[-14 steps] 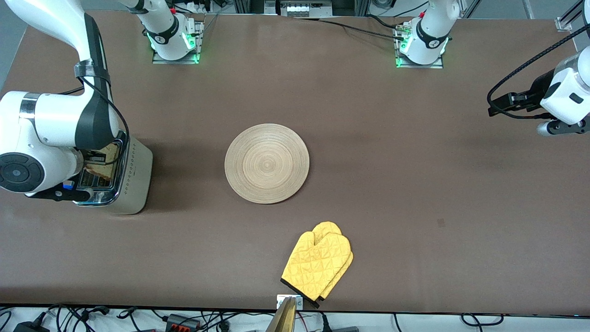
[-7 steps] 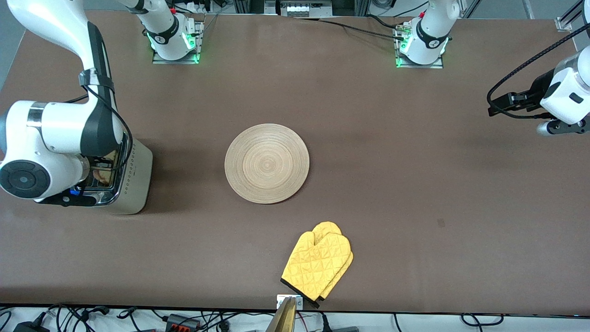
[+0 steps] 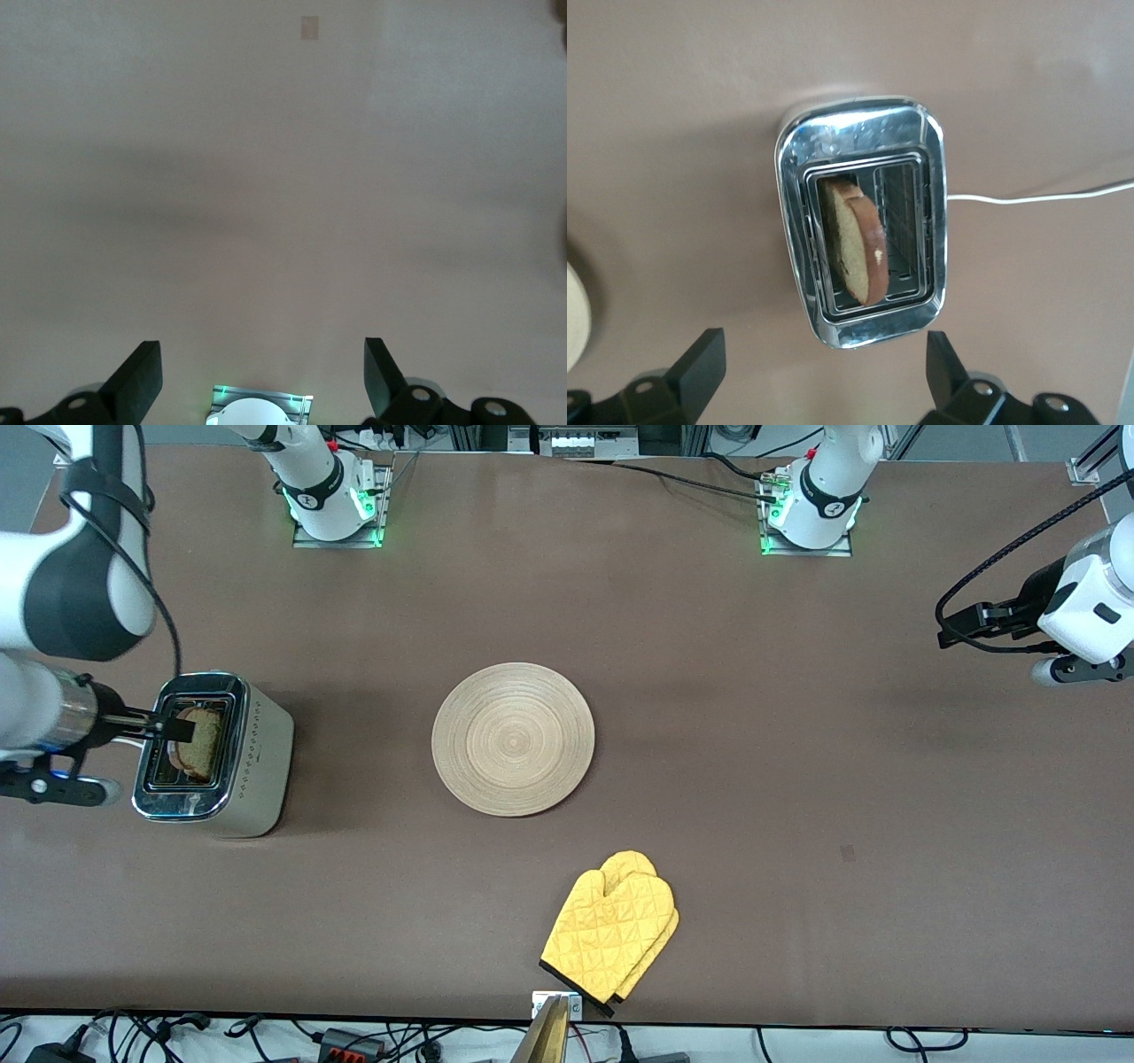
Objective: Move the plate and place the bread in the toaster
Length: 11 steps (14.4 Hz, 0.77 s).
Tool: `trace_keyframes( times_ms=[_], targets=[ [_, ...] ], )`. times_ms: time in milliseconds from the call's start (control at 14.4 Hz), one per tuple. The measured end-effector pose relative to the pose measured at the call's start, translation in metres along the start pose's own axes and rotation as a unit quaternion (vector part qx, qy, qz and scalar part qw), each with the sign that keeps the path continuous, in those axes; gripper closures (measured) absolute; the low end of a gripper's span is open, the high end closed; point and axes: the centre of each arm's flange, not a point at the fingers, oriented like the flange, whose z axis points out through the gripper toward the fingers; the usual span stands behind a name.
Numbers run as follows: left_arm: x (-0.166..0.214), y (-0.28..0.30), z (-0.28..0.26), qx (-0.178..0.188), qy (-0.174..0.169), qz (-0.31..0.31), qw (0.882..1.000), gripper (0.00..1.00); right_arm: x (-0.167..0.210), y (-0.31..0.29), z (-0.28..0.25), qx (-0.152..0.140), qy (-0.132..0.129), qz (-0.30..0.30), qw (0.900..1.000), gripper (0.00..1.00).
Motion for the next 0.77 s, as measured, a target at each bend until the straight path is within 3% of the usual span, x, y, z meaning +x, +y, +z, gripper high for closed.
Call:
trace_keyframes(
  times_ms=[209, 487, 766],
  targets=[
    [0.000, 0.000, 0.000, 0.000, -0.001, 0.000, 1.000, 0.00, -0.004, 0.010, -0.020, 0.020, 0.024, -0.009, 0.999, 0.00],
    [0.000, 0.000, 0.000, 0.000, -0.001, 0.000, 1.000, 0.00, -0.003, 0.027, -0.030, 0.104, 0.039, -0.013, 0.994, 0.00],
    [0.000, 0.000, 0.000, 0.000, -0.001, 0.000, 1.000, 0.00, -0.001, 0.032, -0.030, 0.111, 0.043, -0.018, 0.993, 0.00]
  ],
)
